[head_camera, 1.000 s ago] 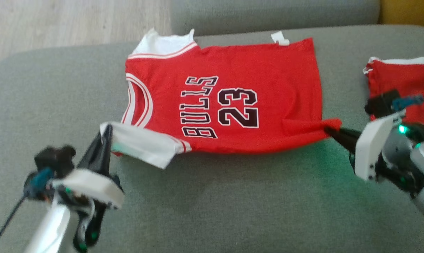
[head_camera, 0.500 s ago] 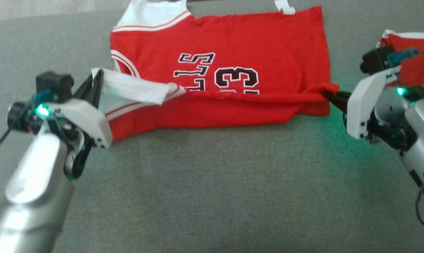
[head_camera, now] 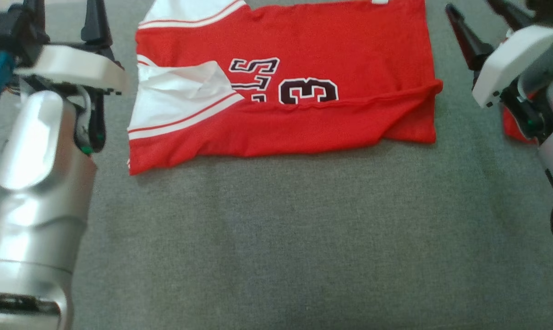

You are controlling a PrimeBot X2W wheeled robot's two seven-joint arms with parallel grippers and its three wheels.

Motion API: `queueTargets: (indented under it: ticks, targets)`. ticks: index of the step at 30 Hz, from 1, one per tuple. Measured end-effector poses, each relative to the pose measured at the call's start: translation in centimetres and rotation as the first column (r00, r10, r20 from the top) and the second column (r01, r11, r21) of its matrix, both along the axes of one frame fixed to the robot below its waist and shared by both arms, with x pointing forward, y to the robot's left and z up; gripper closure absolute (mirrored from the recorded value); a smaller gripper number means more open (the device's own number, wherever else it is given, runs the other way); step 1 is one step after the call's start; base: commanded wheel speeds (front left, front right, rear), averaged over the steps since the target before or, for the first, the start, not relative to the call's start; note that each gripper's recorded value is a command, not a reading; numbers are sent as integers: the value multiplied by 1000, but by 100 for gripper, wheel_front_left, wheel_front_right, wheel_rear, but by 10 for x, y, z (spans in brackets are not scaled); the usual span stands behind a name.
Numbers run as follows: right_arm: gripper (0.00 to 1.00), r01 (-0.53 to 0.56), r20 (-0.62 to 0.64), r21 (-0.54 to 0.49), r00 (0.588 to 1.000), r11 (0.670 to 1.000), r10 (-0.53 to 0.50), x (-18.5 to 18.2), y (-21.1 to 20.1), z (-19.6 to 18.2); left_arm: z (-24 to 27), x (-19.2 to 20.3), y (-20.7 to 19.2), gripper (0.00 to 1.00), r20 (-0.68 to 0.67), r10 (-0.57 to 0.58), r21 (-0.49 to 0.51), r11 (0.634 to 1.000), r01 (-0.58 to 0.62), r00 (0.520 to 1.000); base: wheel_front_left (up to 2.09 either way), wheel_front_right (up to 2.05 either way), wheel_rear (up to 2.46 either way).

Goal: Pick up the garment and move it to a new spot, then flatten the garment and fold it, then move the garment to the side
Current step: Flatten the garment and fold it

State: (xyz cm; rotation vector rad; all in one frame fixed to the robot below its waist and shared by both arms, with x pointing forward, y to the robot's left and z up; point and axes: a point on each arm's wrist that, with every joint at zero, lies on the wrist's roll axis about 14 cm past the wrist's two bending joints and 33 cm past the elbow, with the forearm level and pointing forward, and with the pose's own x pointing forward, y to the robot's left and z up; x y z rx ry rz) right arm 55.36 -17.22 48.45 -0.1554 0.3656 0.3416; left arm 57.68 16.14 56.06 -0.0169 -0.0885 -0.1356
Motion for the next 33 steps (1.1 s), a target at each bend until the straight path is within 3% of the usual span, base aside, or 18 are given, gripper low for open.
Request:
queueTargets:
  ticks: [5,9,14,18,24,33]
  targets:
    - [0,-27,247,7,969,1000,24,-1,2,42,20,-23,-3,0,90,12,-99,995,-3,996,0,0,0]
    - [0,-2,350,33,937,999,-10,-15,-6,57,25,-57,-4,0,128,23,-160,987,-3,992,0,0,0]
    - [0,38,386,53,921,998,-55,-50,-7,46,2,-108,-4,0,90,71,-250,967,-46,993,0,0,0]
    - [0,46,390,56,918,997,-64,-78,3,32,-17,-132,-4,0,42,90,-264,962,-76,995,0,0,0]
    - [0,76,355,73,930,994,-97,-111,10,9,-30,-146,-6,0,10,92,-257,963,-86,996,0,0,0]
    - [0,77,364,73,926,994,-98,-111,16,18,-47,-147,-11,0,-33,76,-221,972,-82,997,0,0,0]
